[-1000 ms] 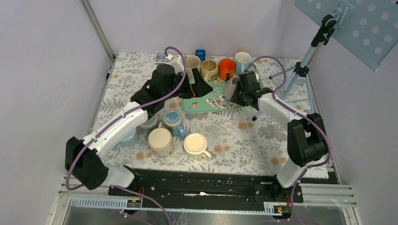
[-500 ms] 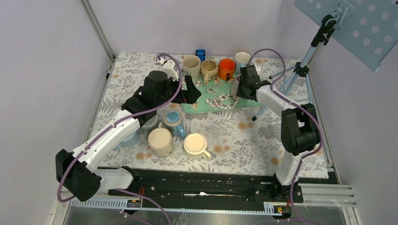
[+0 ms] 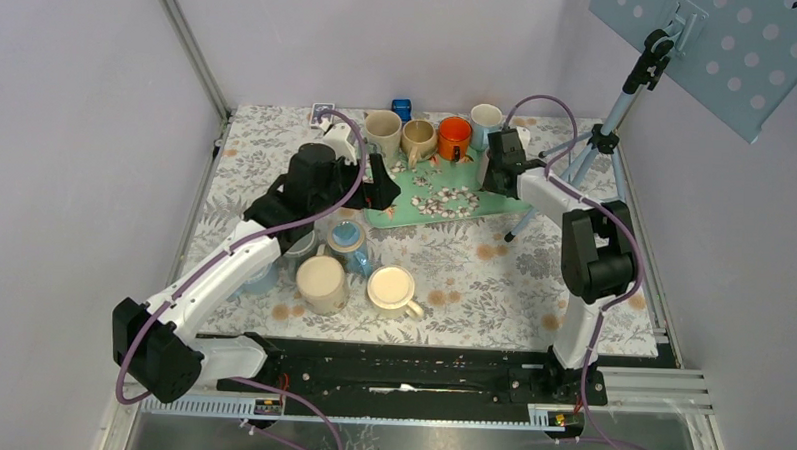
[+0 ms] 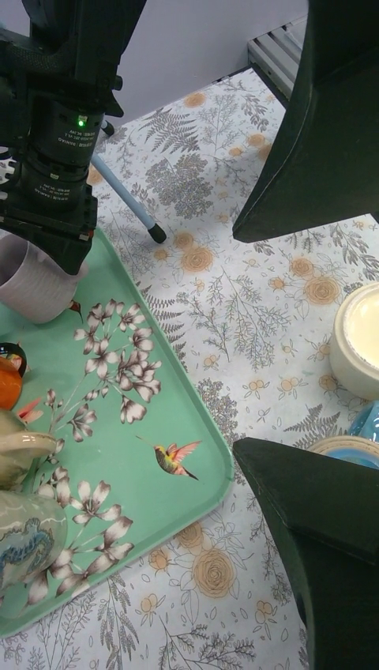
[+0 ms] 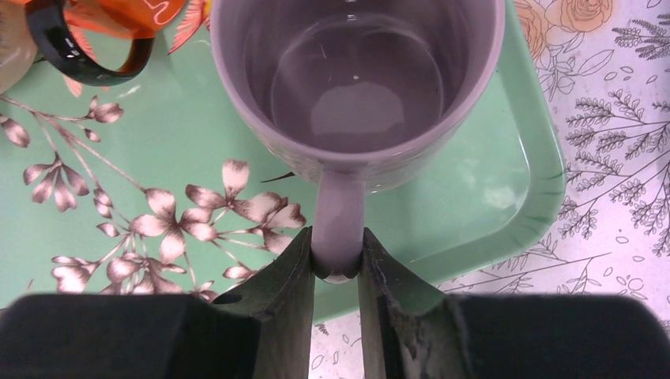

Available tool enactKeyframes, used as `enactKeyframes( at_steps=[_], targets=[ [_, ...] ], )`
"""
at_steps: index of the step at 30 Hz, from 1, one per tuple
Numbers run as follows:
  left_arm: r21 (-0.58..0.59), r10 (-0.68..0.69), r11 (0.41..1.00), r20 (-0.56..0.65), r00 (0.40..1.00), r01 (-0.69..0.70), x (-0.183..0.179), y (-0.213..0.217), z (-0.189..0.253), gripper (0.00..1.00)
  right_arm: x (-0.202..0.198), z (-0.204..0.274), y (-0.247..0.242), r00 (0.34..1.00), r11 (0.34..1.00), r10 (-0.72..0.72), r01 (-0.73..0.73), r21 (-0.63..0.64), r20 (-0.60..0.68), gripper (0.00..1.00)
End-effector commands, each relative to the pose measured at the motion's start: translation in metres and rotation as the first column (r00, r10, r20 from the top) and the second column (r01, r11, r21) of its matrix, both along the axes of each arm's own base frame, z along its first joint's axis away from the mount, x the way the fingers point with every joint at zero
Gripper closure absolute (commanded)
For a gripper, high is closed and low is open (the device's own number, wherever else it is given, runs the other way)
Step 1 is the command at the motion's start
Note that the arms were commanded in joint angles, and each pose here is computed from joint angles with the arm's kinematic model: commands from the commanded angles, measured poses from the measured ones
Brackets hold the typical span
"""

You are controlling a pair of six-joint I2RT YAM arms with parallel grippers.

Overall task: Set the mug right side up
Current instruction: Place the cup on the tray.

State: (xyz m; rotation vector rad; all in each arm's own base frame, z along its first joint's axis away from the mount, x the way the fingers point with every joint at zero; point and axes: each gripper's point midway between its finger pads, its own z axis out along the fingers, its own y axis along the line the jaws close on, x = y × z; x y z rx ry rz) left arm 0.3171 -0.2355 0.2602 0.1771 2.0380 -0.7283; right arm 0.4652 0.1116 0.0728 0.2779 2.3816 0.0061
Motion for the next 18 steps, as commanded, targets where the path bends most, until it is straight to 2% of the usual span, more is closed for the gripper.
enactKeyframes(
  at_steps=[1,4,18],
  targets=[
    [-0.020,0.013,1.000,0.068,0.998,-0.011,0.005,0.004,0.016,0.01,0.022,0.008,-0.011,0.998,0.999,-0.013,0.015,-0.036,0.054,1.00],
    [-0.022,0.013,1.000,0.066,0.998,-0.012,0.006,0.005,0.015,0.01,0.026,0.005,-0.017,0.999,0.999,-0.019,0.021,-0.033,0.047,1.00],
    [-0.042,0.010,0.999,0.057,0.998,-0.007,0.008,0.006,0.015,0.01,0.039,0.001,-0.020,0.999,0.999,0.010,-0.009,-0.033,0.041,0.77]
  ],
)
